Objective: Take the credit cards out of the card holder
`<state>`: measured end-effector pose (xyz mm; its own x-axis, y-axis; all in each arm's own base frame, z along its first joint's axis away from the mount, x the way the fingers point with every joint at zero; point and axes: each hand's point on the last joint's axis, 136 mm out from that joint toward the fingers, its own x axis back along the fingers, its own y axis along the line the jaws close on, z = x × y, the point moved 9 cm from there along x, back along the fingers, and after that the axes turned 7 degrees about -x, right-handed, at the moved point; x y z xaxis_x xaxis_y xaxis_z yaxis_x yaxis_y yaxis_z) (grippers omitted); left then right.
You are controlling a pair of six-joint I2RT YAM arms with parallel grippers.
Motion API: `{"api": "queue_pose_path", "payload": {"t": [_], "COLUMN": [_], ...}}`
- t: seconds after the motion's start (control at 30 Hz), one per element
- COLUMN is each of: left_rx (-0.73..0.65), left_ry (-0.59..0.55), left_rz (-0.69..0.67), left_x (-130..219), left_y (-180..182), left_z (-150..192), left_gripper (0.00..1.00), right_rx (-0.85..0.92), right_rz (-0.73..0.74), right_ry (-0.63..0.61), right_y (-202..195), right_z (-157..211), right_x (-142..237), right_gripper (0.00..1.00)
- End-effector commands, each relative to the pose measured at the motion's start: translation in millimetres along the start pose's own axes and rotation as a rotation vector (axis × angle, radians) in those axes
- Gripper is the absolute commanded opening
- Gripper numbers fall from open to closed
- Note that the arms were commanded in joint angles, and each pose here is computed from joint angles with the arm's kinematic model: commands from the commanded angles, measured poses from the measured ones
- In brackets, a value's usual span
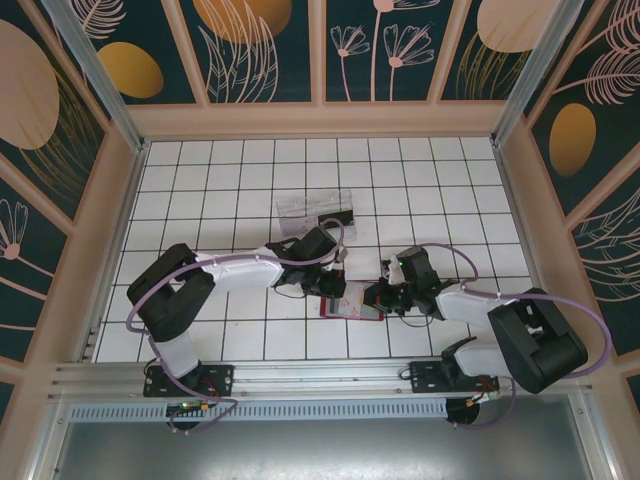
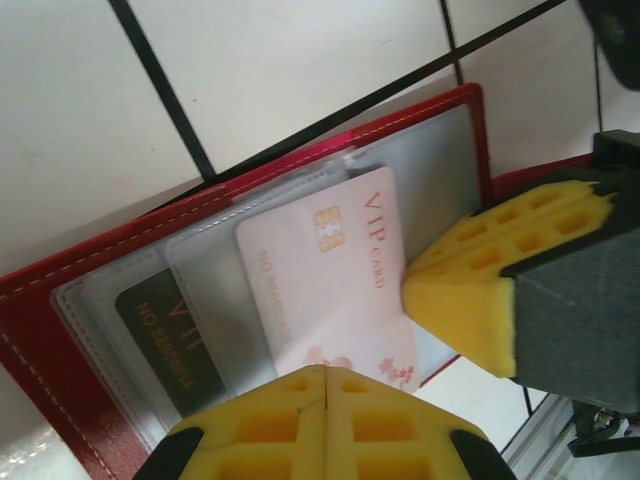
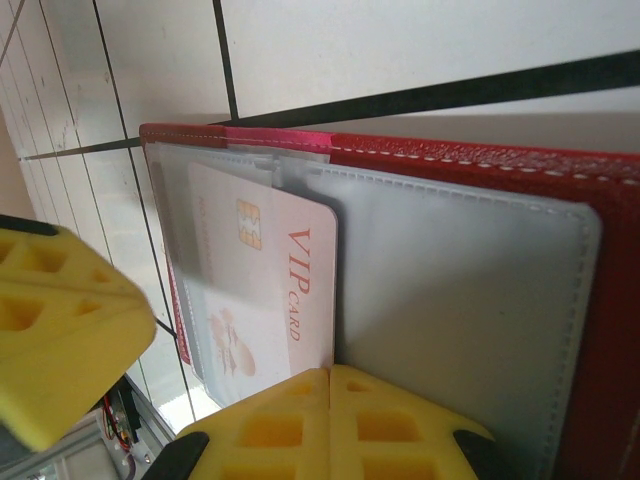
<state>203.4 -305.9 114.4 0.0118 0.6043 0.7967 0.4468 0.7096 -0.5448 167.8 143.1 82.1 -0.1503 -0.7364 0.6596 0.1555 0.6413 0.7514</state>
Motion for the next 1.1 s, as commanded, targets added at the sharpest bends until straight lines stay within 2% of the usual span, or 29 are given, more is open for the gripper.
{"api": "queue_pose_path", "payload": {"t": [0.0,0.27,0.5,0.83,1.07], "left_rx": [0.018,0.025,0.023,0.021,0.012], "left_ry": [0.025,0.062,0.08,0.084,0.088], "left_rz": [-0.023,-0.09,-0.108,-0.107,-0.114], "left_x": [-6.1,-15.0,-17.1,-17.4,-16.8], "left_y": [7.0,19.5,22.8,22.8,22.9], "left_z": [6.8,14.5,17.5,17.0,17.1], "left_gripper": [0.0,0.0,0.0,0.0,0.0], "right_rx": [0.008,0.011,0.013,-0.007,-0.011], "right_rz": [0.024,0.01,-0.043,-0.082,-0.078], "right_ry": [-0.012,-0.011,-0.015,0.004,0.003], "right_y": [-1.1,1.5,6.8,4.1,0.7], "right_z": [-2.4,-3.2,-4.7,-5.2,-3.6], "right_x": [1.9,2.3,1.5,-5.4,-6.1], "right_gripper": [0.05,0.06,0.23,0.23,0.15]}}
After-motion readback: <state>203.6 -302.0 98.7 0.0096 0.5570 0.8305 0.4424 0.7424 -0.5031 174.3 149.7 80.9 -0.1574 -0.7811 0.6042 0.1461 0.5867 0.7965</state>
